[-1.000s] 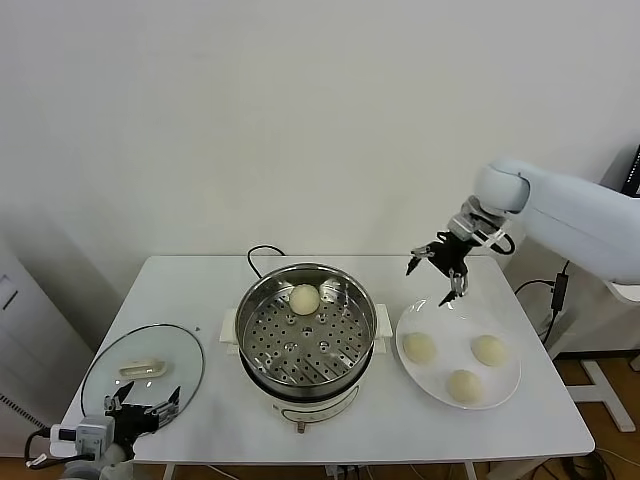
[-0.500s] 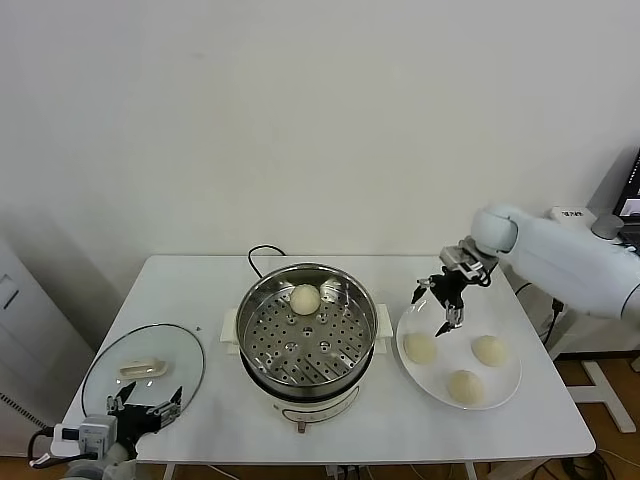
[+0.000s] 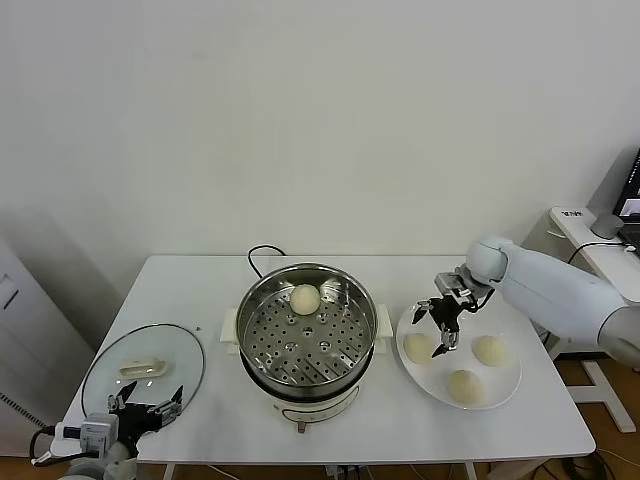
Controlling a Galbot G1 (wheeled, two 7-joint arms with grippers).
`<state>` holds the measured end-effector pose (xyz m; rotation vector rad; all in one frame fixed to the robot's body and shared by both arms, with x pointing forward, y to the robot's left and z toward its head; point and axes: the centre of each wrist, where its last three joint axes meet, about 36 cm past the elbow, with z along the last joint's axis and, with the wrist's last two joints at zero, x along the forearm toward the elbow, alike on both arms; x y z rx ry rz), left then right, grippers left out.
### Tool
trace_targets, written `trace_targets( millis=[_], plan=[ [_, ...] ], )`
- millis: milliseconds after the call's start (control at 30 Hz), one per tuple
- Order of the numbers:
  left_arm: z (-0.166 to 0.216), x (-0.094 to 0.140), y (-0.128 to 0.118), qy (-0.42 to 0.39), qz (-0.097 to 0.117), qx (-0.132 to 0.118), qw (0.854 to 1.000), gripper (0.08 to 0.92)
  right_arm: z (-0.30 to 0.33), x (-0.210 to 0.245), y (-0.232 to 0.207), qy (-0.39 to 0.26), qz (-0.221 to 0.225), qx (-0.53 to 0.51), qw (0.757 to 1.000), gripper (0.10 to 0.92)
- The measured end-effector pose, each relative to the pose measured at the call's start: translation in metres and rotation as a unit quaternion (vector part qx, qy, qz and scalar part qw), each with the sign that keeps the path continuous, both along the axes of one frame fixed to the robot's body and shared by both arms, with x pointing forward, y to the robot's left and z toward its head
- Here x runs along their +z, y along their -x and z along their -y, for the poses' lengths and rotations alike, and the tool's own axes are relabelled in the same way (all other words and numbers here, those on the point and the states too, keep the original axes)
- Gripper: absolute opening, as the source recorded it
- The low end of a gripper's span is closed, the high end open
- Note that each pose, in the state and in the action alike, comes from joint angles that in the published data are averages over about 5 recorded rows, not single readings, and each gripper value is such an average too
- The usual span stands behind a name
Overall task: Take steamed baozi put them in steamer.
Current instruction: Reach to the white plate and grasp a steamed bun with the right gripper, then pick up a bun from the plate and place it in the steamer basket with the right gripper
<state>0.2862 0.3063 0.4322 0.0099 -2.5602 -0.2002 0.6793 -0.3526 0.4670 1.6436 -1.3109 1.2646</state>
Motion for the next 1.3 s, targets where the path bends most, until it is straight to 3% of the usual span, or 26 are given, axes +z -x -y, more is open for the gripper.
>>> trace_targets(
  millis=[500, 700, 900, 1300],
  plan=[
    [-0.001, 0.000, 0.002, 0.000, -0.001, 0.002, 1.000, 0.823, -0.003, -0.019, 0.006, 0.001, -0.003, -0.004, 1.000, 0.485],
    [0.001, 0.001, 0.002, -0.002, -0.001, 0.003, 1.000, 0.823, 0.001, -0.006, 0.008, 0.001, -0.004, -0.012, 1.000, 0.448],
    [0.002, 0.001, 0.003, -0.003, -0.001, 0.003, 1.000, 0.823, 0.010, 0.042, 0.006, 0.000, -0.002, -0.029, 1.000, 0.450],
    [0.004, 0.002, 0.002, -0.005, -0.001, -0.002, 1.000, 0.823, 0.003, 0.191, 0.012, -0.012, 0.018, -0.079, 0.997, 0.447]
  ],
)
